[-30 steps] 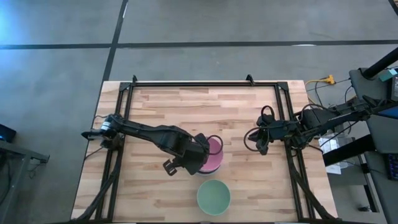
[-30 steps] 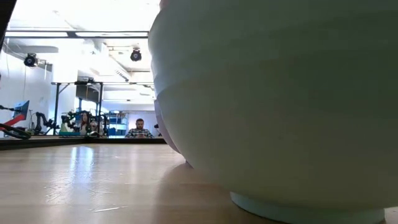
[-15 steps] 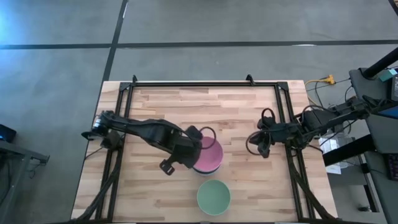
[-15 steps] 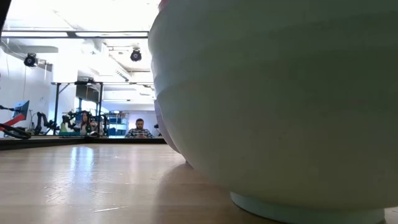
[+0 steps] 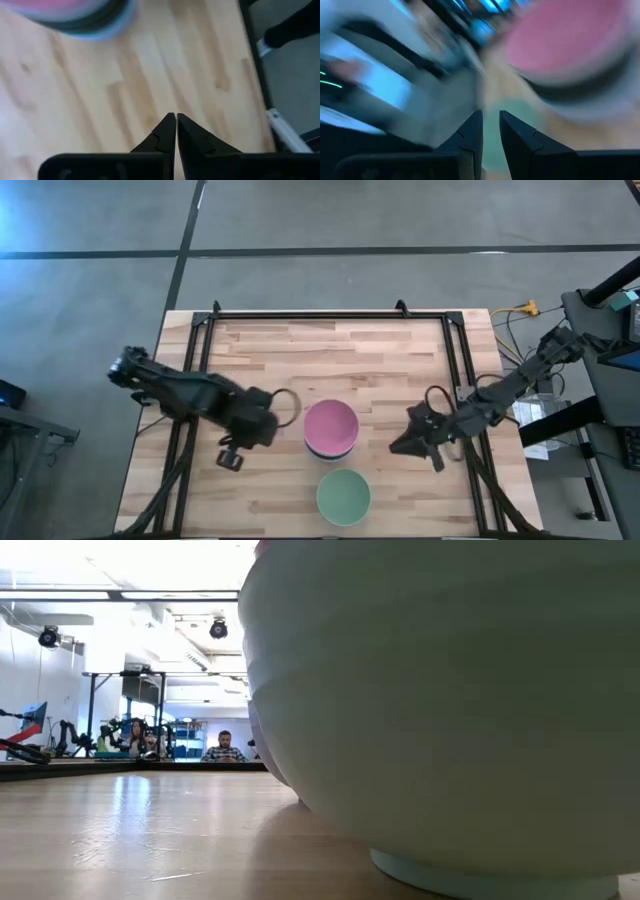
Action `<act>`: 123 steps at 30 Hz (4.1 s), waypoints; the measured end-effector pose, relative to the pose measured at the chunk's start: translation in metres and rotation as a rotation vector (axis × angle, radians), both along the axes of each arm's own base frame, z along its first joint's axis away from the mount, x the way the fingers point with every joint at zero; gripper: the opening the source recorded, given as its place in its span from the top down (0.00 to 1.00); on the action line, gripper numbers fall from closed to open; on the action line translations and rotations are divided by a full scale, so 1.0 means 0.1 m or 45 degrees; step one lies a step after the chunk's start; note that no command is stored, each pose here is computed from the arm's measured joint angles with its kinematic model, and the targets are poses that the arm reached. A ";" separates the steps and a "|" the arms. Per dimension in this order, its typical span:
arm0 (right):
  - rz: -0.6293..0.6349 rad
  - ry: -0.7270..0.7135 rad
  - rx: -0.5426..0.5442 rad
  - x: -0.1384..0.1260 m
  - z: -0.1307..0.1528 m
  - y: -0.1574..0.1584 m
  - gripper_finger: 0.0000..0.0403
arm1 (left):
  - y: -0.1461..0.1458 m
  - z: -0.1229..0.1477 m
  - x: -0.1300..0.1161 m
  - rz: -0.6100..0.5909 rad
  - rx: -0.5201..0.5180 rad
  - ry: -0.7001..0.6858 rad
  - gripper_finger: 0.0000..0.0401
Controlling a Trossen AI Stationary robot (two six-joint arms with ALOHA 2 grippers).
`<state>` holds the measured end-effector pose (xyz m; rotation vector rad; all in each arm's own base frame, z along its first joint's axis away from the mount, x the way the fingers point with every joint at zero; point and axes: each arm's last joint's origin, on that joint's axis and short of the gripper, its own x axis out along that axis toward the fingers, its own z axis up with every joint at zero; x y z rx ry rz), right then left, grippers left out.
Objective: Nest bowls inside each other
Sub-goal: Stack the light blue bowl on top of the pink bowl
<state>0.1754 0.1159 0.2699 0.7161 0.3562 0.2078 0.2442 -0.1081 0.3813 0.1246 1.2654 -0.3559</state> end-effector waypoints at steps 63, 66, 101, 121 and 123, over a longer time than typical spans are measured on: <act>-0.484 0.851 0.091 1.02 0.71 0.03 0.98 | -0.07 -0.88 -1.09 0.114 -0.337 -0.722 1.00; -0.509 0.786 0.085 1.10 0.88 -0.32 0.98 | -0.07 -0.77 -1.04 0.229 -0.325 -0.903 1.00; -0.020 1.355 -0.201 2.18 0.76 -0.97 0.97 | -0.07 -0.60 -0.79 0.685 -0.289 -1.294 1.00; -0.012 1.452 -0.216 2.19 0.52 -1.07 0.97 | -0.08 -0.64 -0.78 0.669 -0.287 -1.276 1.00; -0.010 1.451 -0.218 2.19 0.51 -1.07 0.97 | -0.08 -0.65 -0.78 0.669 -0.286 -1.276 1.00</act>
